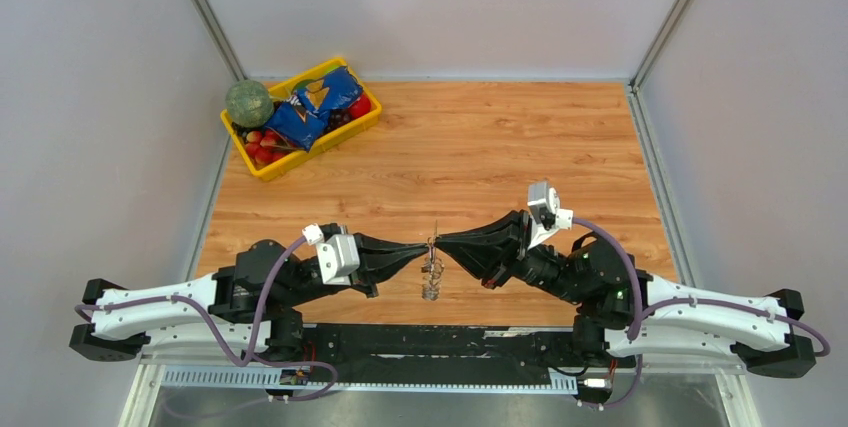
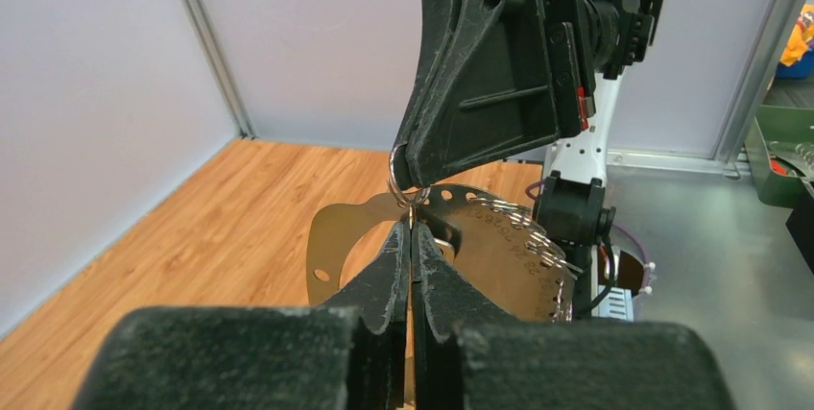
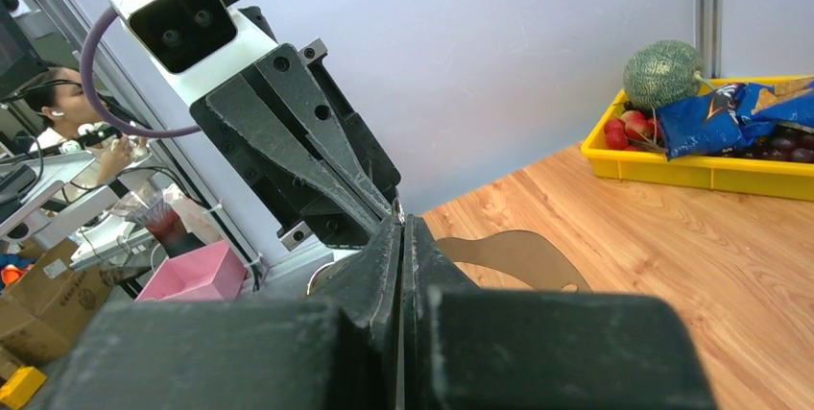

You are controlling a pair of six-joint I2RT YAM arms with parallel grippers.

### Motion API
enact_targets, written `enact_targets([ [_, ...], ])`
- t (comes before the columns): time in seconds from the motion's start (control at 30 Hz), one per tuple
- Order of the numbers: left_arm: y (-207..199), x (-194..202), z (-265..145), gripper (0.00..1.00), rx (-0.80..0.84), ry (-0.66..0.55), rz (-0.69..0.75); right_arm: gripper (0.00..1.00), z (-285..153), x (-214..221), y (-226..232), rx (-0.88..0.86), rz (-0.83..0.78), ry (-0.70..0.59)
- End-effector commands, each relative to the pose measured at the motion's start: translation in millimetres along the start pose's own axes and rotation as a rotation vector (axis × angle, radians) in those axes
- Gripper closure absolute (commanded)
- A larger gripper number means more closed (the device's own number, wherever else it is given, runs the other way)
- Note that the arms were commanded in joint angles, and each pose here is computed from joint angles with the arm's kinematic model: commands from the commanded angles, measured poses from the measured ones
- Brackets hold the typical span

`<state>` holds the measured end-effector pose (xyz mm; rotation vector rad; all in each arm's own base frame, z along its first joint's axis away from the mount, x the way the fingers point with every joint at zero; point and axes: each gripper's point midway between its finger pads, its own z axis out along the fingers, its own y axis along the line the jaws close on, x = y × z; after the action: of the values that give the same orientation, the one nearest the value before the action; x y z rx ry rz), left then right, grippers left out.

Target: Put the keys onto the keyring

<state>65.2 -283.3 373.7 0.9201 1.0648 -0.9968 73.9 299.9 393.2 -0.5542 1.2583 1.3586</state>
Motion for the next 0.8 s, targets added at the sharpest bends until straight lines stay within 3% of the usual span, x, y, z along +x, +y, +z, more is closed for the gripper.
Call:
enact_targets([
  [0.0, -1.9, -6.8, 1.7, 0.96, 0.011, -0.034, 0.009, 1.0, 0.7, -45.0, 8.8, -0.03, 0.048, -0.197],
  [0.17, -0.9, -7.2, 1.6, 0.84, 0.005, -0.041, 0.009, 1.0, 3.9, -44.9, 9.3, -0.039, 0.049, -0.223],
  [0.47, 1.0, -17.1, -1.3, 0.52, -0.002, -0.059, -0.015, 1.0, 7.0, -42.9, 16.0, -0.082, 0.025, -0.229],
  [0.77, 12.8, -43.1, -14.8, 0.42, -0.048, -0.125, -0.046, 1.0, -1.5, -41.6, 25.7, -0.139, -0.02, -0.196],
])
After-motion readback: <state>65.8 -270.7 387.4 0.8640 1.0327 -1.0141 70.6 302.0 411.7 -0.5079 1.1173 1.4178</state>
